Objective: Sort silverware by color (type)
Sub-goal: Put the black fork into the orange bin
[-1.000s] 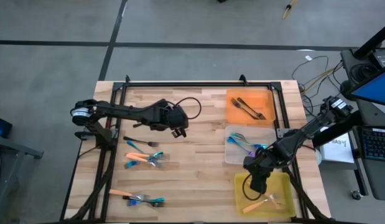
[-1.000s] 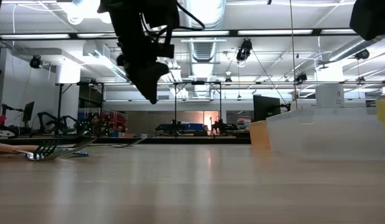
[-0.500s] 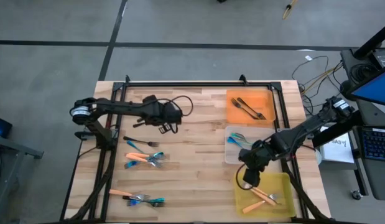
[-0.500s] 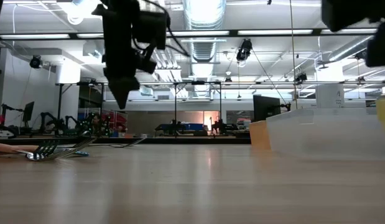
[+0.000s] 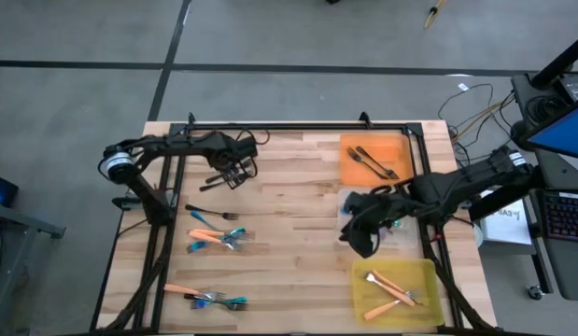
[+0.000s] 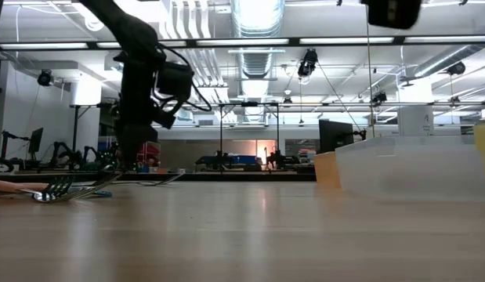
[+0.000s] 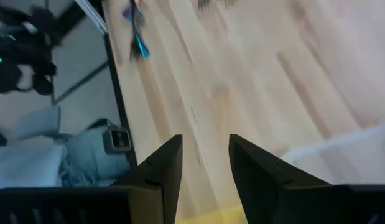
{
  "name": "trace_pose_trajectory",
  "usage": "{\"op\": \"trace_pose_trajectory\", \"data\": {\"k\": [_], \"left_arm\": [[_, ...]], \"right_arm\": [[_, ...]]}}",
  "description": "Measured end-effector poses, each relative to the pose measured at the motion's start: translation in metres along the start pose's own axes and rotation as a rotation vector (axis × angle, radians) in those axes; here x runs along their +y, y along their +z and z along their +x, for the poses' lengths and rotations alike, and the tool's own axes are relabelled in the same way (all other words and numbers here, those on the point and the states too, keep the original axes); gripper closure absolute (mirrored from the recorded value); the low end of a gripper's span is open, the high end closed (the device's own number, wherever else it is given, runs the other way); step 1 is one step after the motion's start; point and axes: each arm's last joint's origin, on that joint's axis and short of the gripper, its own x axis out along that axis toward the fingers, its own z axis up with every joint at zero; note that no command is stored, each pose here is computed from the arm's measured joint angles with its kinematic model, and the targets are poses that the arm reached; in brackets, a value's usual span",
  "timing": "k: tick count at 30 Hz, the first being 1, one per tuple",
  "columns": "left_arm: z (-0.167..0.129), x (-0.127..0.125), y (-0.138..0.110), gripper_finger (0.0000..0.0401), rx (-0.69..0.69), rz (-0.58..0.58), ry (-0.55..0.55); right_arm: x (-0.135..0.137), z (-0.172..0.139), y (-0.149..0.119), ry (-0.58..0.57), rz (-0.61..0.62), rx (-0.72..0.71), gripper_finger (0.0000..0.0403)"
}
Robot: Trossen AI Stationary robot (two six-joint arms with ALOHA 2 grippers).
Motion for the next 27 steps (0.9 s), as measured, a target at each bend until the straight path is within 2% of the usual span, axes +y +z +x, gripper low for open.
{"op": "trace_pose_trajectory", "data": {"k": [3,8,14,27], "left_arm": [[0.002,0.006,0.004,0.0246,-0.018,0.002,-0.025],[0.004,0.009,0.013,0.0246,-0.092,0.006,-0.127],[0.004,0.011,0.020,0.0246,-0.153,0.016,-0.148],[0.013,0.024,0.019,0.0257,-0.141,-0.045,-0.194]], "right_arm": [[0.003,-0.007,0.008,0.001,-0.032,-0.044,0.0282],[0.004,-0.009,0.011,-0.023,-0.056,-0.080,0.0282],[0.002,-0.007,0.010,-0.036,-0.056,-0.077,0.0282],[-0.002,-0.003,0.007,-0.065,-0.105,-0.077,0.0282]]}}
